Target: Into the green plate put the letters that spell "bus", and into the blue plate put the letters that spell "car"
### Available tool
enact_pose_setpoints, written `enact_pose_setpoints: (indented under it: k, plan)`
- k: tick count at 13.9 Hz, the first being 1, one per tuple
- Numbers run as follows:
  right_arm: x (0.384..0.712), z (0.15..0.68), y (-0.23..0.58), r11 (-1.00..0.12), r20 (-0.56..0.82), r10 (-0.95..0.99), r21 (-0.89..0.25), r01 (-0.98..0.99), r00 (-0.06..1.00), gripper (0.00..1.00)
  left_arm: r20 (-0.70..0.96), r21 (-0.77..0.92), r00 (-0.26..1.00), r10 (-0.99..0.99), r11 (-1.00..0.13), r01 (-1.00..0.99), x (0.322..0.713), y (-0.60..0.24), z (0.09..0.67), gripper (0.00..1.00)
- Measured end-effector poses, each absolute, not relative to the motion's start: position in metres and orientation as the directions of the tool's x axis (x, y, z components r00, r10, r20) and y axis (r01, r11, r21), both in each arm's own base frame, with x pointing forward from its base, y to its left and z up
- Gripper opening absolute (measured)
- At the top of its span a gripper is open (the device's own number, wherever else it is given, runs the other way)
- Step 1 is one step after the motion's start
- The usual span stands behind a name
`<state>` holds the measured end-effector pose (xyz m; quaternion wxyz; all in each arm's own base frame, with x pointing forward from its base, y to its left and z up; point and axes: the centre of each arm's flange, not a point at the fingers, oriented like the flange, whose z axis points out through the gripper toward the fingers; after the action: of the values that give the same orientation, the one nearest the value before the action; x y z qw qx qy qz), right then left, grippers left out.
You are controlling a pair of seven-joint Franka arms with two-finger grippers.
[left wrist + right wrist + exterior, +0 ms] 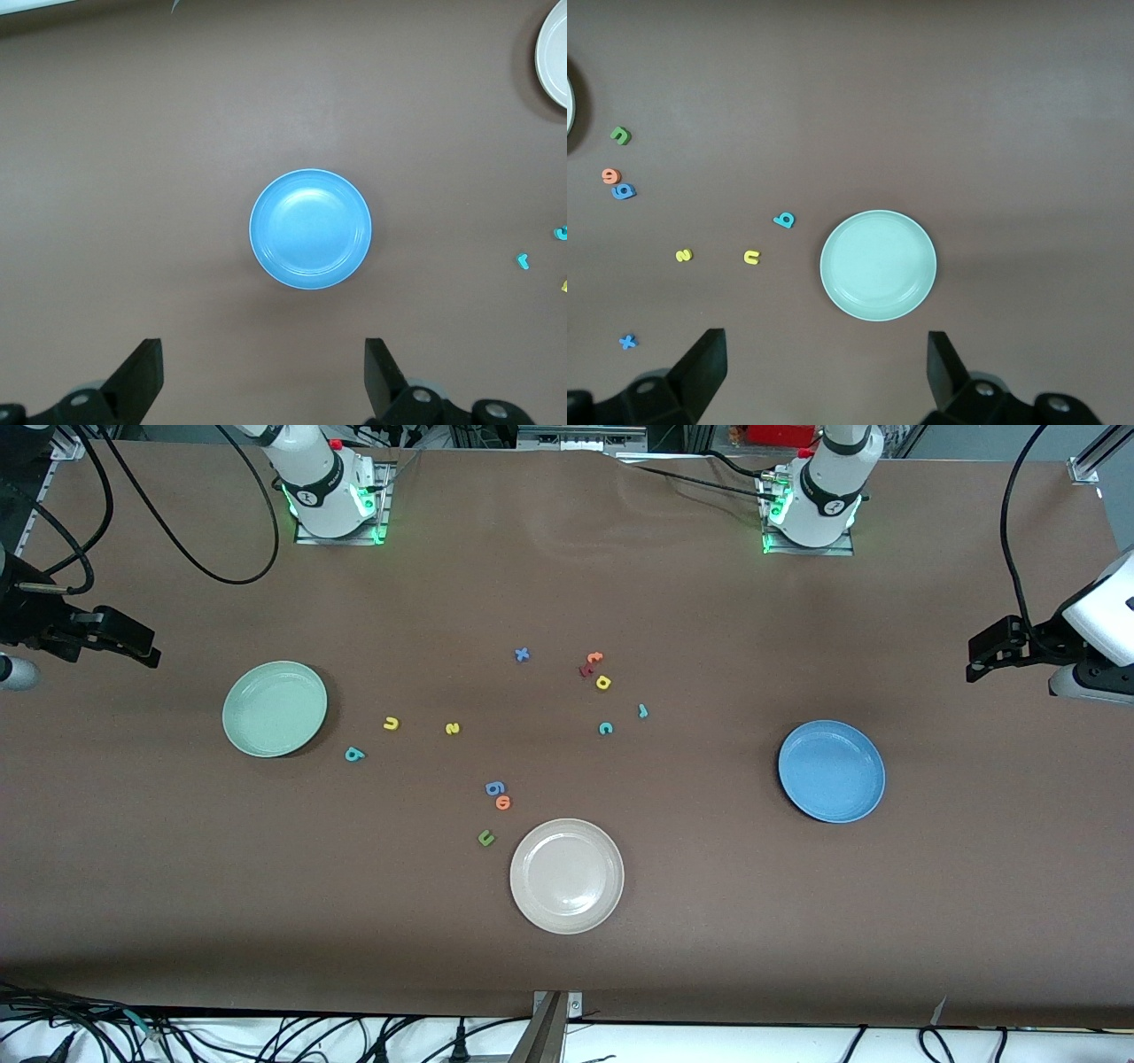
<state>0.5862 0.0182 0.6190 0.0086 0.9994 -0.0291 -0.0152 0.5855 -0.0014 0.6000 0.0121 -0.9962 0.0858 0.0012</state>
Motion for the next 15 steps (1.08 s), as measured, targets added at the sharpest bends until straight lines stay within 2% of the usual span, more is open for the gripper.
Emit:
enact_pose_setpoints:
  k: [15]
  plan:
    - [0.5867, 0.6194, 0.0182, -0.998, -0.025, -0.058, 0.018, -0.058, 0.998, 1.00, -0.021, -0.020, 0.983, -0.182, -0.983, -0.182, 0.5858, -0.0074, 0.5916, 1.00]
